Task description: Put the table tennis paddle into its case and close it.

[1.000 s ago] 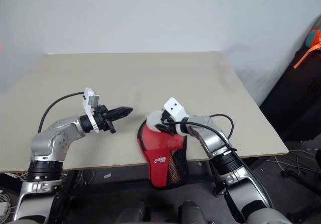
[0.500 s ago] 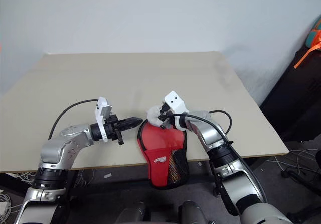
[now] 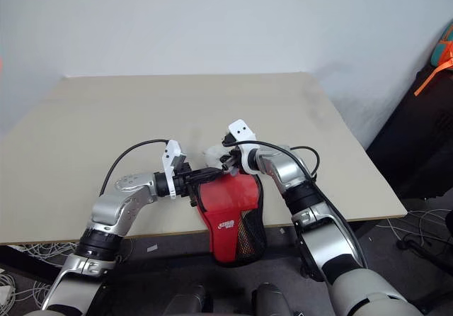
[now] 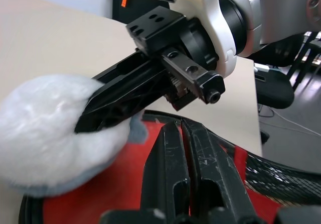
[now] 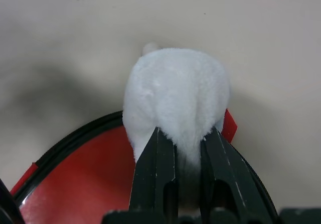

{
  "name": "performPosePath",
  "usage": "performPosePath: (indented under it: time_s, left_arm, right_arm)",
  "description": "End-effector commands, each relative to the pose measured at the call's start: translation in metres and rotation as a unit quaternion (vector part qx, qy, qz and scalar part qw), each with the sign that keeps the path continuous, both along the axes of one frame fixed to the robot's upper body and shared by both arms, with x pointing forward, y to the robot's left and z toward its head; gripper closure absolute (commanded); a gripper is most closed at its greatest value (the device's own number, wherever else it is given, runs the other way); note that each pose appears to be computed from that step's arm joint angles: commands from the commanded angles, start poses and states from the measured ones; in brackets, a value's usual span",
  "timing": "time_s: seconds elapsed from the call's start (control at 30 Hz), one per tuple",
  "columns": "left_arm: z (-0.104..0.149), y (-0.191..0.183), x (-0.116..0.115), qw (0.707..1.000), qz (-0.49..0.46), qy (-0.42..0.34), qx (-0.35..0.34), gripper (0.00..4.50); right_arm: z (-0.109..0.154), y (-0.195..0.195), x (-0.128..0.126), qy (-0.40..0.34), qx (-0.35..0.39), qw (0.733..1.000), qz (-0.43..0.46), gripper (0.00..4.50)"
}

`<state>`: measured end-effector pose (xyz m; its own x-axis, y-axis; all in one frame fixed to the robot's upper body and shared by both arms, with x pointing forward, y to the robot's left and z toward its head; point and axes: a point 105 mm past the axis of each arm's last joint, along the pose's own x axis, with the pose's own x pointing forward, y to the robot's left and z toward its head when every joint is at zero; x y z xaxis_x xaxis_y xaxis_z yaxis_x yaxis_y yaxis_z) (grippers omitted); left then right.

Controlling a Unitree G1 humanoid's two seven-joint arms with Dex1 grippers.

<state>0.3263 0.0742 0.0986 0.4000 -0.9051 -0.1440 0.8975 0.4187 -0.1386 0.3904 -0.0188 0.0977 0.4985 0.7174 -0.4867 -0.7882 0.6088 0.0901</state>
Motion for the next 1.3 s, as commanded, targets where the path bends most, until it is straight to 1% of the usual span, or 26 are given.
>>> performPosePath:
  time_s: [0.03, 0.23, 0.53, 0.77, 0.83, 1.03, 1.3]
  left_arm:
    - [0.004, -0.007, 0.005, 0.999, -0.007, -0.034, 0.013, 4.5]
    - [-0.013, -0.015, 0.002, 0.999, -0.021, -0.028, 0.031, 4.5]
    - [-0.038, -0.018, 0.003, 0.998, -0.02, -0.012, 0.06, 4.5]
    - [-0.053, -0.016, 0.004, 0.997, -0.017, -0.003, 0.076, 4.5]
    - [-0.056, -0.015, 0.003, 0.997, -0.017, 0.0, 0.081, 4.5]
    - [-0.06, -0.013, 0.002, 0.996, -0.018, 0.001, 0.09, 4.5]
    - [-0.061, -0.011, 0.003, 0.995, -0.022, 0.0, 0.098, 4.5]
  right_arm:
    - [0.017, 0.003, 0.009, -0.01, 0.019, 1.0, -0.005, 4.38]
    - [0.02, 0.003, 0.016, 0.005, 0.029, 0.999, -0.018, 4.38]
    - [0.021, 0.005, 0.02, 0.013, 0.033, 0.999, -0.023, 4.38]
    - [0.021, 0.003, 0.024, 0.023, 0.041, 0.998, -0.039, 4.38]
    - [0.021, -0.001, 0.028, 0.022, 0.039, 0.997, -0.055, 4.38]
    - [0.019, -0.016, 0.043, 0.015, 0.027, 0.993, -0.115, 4.38]
    - [0.03, -0.033, 0.059, -0.008, 0.026, 0.986, -0.165, 4.38]
